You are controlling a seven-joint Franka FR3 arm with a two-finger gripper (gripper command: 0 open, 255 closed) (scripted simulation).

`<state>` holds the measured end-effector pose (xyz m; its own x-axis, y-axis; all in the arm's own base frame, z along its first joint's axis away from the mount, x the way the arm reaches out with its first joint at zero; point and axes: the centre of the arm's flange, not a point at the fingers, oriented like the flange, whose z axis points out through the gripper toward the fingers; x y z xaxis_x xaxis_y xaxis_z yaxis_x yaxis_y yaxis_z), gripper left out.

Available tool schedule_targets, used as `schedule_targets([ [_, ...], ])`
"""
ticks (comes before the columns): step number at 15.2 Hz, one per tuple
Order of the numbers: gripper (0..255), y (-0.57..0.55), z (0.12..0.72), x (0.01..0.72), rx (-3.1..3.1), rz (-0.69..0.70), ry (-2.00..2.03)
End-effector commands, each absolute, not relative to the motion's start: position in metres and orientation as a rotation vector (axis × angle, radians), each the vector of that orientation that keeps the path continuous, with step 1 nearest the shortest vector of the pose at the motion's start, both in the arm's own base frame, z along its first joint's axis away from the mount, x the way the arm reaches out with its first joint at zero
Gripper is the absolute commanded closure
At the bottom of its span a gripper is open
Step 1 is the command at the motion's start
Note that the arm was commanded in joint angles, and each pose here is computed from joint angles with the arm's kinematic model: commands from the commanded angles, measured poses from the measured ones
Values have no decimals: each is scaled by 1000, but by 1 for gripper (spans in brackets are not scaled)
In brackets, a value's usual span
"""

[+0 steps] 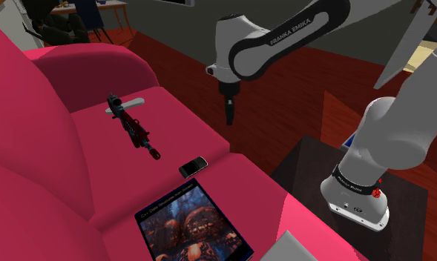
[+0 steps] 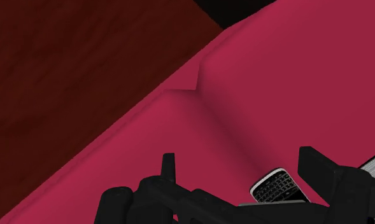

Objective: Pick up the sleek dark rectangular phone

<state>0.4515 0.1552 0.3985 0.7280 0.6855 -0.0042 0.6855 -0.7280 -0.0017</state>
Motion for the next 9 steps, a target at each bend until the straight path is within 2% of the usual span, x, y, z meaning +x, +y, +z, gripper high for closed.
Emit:
schedule_targets([
  [1, 0, 174, 383, 459, 2889, -2, 1243],
  [9, 0, 253, 316, 472, 2744, 9, 1565],
])
